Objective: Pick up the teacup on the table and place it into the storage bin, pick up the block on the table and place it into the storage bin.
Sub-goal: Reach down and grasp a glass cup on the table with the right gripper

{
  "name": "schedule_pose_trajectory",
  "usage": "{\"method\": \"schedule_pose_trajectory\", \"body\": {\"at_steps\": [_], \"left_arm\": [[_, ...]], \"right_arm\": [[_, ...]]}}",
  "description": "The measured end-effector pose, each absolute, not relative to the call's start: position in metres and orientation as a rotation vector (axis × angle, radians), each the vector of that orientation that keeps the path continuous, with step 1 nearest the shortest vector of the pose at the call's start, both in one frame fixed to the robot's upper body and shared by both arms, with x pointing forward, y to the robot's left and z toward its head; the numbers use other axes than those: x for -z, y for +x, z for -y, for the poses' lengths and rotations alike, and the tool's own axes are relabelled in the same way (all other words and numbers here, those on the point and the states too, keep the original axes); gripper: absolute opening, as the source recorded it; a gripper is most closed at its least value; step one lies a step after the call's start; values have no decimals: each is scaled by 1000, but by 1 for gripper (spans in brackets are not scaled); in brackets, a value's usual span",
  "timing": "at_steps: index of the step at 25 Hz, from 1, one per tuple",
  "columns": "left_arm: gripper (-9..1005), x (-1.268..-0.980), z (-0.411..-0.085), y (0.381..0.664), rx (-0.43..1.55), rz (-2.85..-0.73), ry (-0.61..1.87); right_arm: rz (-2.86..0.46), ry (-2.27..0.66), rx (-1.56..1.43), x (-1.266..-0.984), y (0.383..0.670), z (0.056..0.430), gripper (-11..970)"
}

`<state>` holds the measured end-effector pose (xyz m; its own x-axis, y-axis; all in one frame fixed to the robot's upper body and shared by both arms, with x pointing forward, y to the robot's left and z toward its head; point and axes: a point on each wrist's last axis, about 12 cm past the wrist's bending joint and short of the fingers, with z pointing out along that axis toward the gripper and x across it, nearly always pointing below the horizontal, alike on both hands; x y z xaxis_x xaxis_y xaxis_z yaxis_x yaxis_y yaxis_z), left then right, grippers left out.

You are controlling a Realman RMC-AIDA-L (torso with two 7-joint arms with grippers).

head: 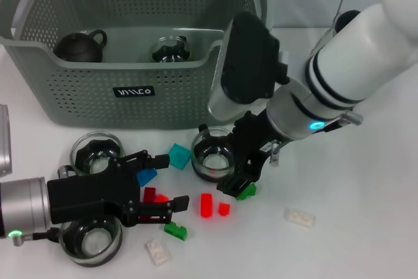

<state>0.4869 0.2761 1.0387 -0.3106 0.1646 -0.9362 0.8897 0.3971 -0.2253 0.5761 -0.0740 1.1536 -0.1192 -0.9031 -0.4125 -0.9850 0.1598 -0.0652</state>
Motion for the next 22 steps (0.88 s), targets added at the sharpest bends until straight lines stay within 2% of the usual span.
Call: {"method": "schedule_pose_trajectory", "body": {"at_steps": [22], "left_arm": [[888, -1036, -275, 484, 998, -1742, 921]], "right_arm": [[-2032, -1821, -205, -1121, 581, 57, 945]]}}
